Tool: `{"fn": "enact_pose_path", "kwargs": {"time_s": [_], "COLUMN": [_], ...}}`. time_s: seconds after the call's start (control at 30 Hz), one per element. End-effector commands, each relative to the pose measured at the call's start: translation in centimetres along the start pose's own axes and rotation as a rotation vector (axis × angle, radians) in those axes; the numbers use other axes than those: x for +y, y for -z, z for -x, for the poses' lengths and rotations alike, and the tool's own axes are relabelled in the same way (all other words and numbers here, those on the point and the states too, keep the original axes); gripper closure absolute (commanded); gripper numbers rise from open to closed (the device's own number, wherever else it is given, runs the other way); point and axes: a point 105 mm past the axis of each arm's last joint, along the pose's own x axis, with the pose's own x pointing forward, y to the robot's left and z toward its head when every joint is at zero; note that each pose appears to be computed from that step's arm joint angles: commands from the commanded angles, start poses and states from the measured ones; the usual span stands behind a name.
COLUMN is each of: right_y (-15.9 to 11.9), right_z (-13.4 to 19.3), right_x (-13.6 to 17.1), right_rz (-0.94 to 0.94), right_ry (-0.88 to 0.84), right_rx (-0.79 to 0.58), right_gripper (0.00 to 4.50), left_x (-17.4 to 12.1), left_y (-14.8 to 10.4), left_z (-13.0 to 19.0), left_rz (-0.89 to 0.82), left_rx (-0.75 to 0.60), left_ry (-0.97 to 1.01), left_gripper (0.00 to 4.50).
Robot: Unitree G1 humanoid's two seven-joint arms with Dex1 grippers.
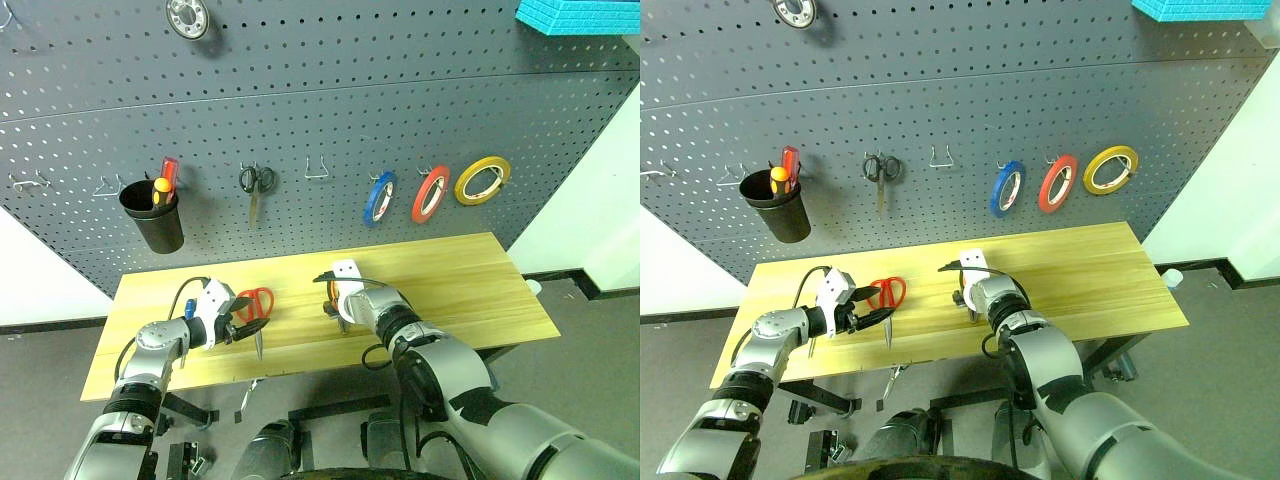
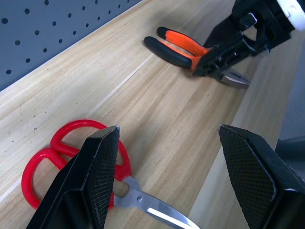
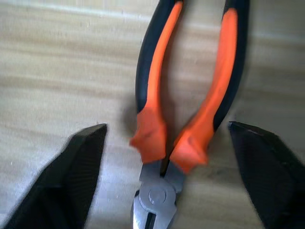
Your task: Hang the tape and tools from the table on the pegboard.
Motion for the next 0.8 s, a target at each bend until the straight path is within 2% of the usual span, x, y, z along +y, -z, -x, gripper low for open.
{"fn": "enact_pose_path", "kwargs": {"time_s": [0.03, 0.1, 0.3, 0.37, 0.47, 0.6, 0.73, 0.8], "right_y": [-1.2, -1.1, -1.1, -1.7, -3.2, -4.7, -5.0, -5.7], "right_z": [0.2, 0.2, 0.3, 0.4, 0.7, 2.0, 5.1, 8.2], "right_x": [0.0, -0.1, -0.4, -0.7, -0.8, -1.2, -0.6, 0.4], "right_rz": [-0.018, -0.023, -0.04, 0.016, 0.204, 0.487, 0.725, 0.871], "right_ry": [0.005, 0.006, 0.004, -0.006, -0.032, -0.082, -0.173, -0.244], "right_rx": [-0.039, -0.035, -0.028, -0.061, -0.15, -0.314, -0.504, -0.69], "right_gripper": [1.87, 2.47, 2.49, 2.49, 2.49, 2.49, 2.49, 2.49], "left_x": [0.2, 0.2, 0.2, 0.2, 0.2, 0.7, 0.7, 0.9], "left_y": [-1.0, -1.1, -1.1, -1.3, -2.0, -3.7, -4.1, -4.8], "left_z": [0.1, 0.1, 0.3, 0.5, 0.7, 1.5, 2.5, 3.5], "left_rz": [-0.015, -0.013, -0.014, -0.022, -0.036, 0.005, 0.036, 0.039], "left_rx": [-0.041, -0.045, -0.051, -0.07, -0.132, -0.294, -0.384, -0.461], "left_ry": [-0.015, -0.016, -0.023, -0.036, -0.062, -0.16, -0.226, -0.28], "left_gripper": [1.03, 1.03, 1.03, 1.03, 1.03, 1.03, 1.03, 1.03]}}
